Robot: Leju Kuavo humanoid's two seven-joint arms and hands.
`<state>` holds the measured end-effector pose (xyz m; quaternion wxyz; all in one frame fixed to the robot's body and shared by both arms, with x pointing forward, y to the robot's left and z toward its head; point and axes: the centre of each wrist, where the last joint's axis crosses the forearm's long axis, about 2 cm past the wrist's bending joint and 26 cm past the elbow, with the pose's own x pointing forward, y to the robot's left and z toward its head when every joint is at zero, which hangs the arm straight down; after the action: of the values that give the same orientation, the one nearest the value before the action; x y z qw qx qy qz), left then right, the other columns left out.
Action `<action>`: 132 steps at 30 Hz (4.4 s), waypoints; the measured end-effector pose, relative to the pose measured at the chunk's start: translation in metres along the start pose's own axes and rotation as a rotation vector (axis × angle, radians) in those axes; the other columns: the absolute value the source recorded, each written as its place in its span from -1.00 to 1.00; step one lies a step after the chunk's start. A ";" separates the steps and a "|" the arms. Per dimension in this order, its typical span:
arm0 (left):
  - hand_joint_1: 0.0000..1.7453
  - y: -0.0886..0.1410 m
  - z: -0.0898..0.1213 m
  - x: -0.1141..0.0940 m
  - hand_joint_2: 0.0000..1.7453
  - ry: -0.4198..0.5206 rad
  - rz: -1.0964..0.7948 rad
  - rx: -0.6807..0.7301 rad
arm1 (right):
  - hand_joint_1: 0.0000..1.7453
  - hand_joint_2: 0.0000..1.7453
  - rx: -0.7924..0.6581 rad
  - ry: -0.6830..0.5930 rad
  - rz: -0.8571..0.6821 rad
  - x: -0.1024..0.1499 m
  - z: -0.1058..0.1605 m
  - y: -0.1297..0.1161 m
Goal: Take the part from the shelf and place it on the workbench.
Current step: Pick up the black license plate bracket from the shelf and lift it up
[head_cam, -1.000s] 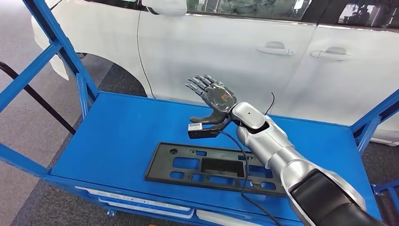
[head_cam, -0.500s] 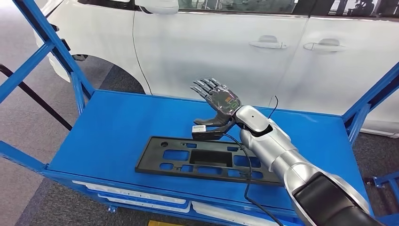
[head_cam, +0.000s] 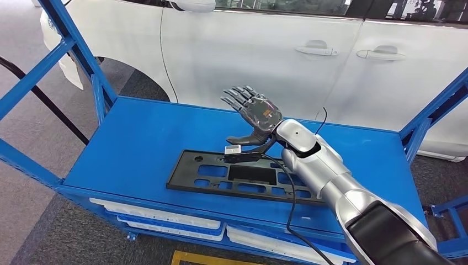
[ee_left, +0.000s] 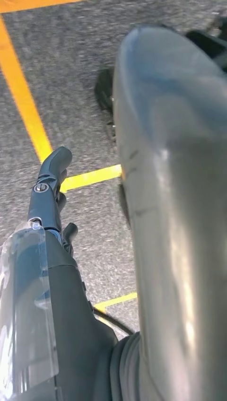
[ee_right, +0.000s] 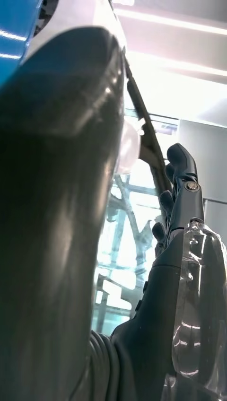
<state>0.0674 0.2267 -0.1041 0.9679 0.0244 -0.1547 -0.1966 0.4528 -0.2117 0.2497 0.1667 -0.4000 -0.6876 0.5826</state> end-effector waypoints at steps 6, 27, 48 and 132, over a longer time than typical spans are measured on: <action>-1.00 -0.001 0.000 -0.002 -1.00 -0.003 0.002 -0.002 | -1.00 -1.00 -0.019 -0.011 0.020 -0.007 0.001 -0.010; -1.00 -0.001 0.000 -0.002 -1.00 -0.009 0.002 -0.001 | -1.00 -1.00 -0.079 -0.047 0.025 0.002 0.010 -0.018; -1.00 -0.001 0.000 0.000 -1.00 -0.010 -0.007 -0.011 | -1.00 -1.00 -0.040 -0.029 0.025 0.010 0.040 0.001; -1.00 0.002 -0.001 0.008 -1.00 -0.027 -0.031 -0.012 | -1.00 1.00 0.206 0.085 0.008 -0.006 0.029 0.040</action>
<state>0.0751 0.2254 -0.1027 0.9627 0.0185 -0.1662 -0.2128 0.4506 -0.2362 0.2059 0.2337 -0.4078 -0.6147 0.6334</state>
